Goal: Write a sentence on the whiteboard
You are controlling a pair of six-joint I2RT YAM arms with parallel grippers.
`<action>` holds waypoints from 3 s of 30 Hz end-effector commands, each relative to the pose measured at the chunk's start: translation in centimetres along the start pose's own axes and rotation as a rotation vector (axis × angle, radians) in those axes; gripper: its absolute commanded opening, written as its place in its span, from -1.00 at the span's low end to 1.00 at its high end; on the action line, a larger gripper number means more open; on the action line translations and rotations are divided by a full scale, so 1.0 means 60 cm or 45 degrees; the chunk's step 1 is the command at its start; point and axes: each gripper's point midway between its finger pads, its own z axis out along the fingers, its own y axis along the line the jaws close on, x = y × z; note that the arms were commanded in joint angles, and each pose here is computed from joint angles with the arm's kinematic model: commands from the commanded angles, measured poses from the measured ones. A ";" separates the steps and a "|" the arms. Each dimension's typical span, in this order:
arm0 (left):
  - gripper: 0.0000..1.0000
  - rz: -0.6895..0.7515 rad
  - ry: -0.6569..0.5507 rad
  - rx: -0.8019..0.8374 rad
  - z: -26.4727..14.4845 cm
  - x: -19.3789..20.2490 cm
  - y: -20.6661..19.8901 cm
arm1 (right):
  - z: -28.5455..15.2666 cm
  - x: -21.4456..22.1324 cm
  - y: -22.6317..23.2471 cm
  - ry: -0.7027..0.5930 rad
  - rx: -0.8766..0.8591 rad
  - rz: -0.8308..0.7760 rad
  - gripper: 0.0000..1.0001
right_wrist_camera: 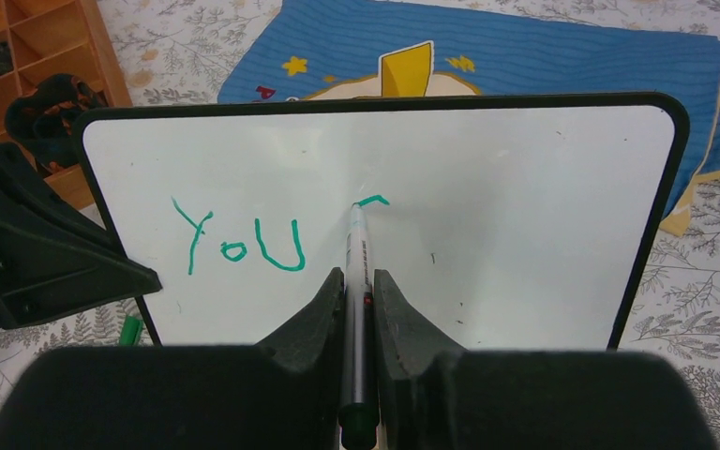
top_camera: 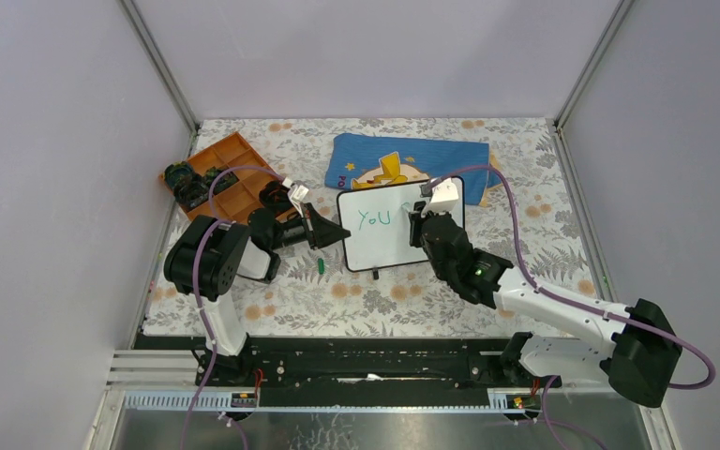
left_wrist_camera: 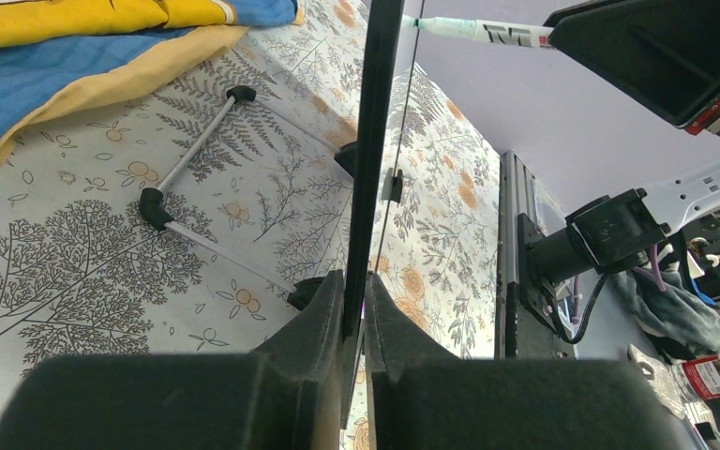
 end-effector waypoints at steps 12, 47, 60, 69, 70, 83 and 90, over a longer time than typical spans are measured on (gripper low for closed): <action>-1.00 -0.016 0.045 -0.004 -0.003 0.016 0.001 | -0.005 0.035 0.001 0.060 -0.047 0.032 -1.00; -1.00 -0.015 0.052 -0.001 -0.001 0.018 -0.001 | -0.028 -0.016 -0.035 -0.073 0.029 0.097 -1.00; -1.00 -0.014 0.056 0.004 0.000 0.019 -0.003 | -0.013 -0.031 -0.029 -0.083 0.046 0.109 -1.00; -1.00 -0.018 0.058 0.001 0.000 0.020 -0.002 | -0.008 -0.027 -0.011 -0.064 -0.015 0.097 -1.00; -1.00 -0.018 0.059 0.001 0.000 0.021 -0.002 | -0.008 -0.026 -0.009 -0.060 -0.023 0.094 -1.00; -1.00 -0.016 0.062 0.001 0.000 0.021 -0.002 | -0.012 0.015 -0.016 0.024 -0.028 0.046 -1.00; -1.00 -0.015 0.062 0.001 0.000 0.020 -0.002 | -0.017 0.031 -0.034 0.051 0.018 0.025 -1.00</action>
